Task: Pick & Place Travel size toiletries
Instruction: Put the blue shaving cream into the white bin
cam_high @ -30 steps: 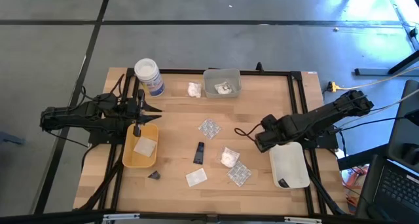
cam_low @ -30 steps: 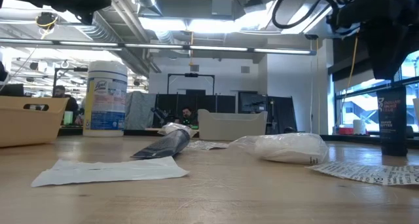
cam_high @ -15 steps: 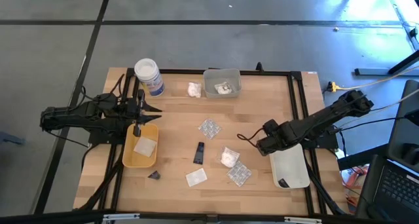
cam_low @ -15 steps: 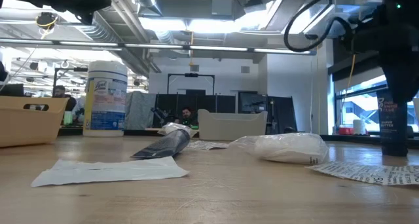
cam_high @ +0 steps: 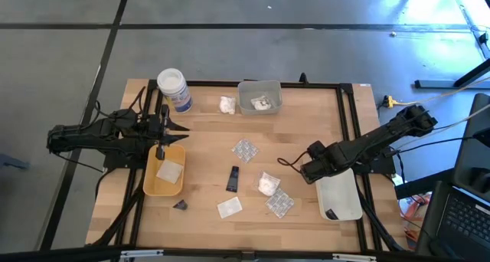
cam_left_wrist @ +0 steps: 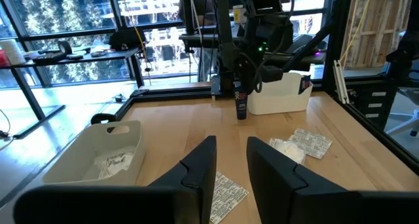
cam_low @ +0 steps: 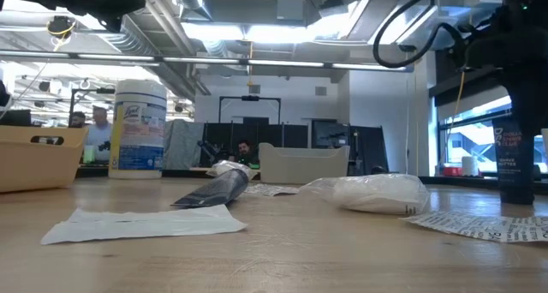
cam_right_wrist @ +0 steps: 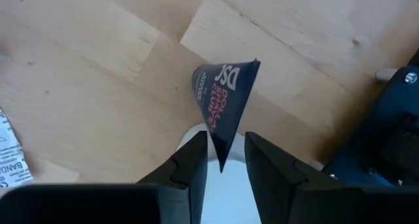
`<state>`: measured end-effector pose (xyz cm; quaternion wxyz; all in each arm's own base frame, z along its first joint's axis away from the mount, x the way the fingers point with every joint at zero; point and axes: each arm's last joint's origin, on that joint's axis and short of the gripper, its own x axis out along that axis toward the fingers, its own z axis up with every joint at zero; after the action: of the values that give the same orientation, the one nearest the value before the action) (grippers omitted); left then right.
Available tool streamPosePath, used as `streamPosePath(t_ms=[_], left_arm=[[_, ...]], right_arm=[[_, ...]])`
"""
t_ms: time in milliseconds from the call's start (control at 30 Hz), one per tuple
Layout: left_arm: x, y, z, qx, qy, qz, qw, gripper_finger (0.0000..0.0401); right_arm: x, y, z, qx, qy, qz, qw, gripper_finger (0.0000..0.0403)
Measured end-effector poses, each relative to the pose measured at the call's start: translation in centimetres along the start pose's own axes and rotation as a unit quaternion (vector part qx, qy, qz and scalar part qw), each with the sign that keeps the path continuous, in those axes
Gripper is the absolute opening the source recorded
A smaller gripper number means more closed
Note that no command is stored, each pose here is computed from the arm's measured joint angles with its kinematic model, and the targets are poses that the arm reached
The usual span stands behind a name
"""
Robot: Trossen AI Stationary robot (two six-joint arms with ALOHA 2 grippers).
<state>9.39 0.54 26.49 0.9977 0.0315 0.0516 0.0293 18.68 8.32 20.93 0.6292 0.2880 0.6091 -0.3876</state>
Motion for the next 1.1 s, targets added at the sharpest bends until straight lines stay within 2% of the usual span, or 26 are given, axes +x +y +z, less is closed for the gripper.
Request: streamPosePath(t_ms=[433,633,1000,1100], left_arm=[[0.0,0.0,0.0,0.0,0.0,0.0,1.0,0.0082],[0.0,0.0,0.0,0.0,0.0,0.0,1.0,0.0086],[0.0,0.0,0.0,0.0,0.0,0.0,1.0,0.0082],[0.0,0.0,0.0,0.0,0.0,0.0,1.0,0.0084]], right_arm=[[-1.4,0.3,0.3,-0.012,-0.021,0.008,1.0,0.0123],[-1.4,0.3,0.3,-0.005,-0.023,0.006,1.0,0.0093],[-1.4,0.3,0.3,-0.005,-0.023,0.006,1.0,0.0009],[-1.4,0.3,0.3,-0.005,-0.022,0.006,1.0,0.0006]])
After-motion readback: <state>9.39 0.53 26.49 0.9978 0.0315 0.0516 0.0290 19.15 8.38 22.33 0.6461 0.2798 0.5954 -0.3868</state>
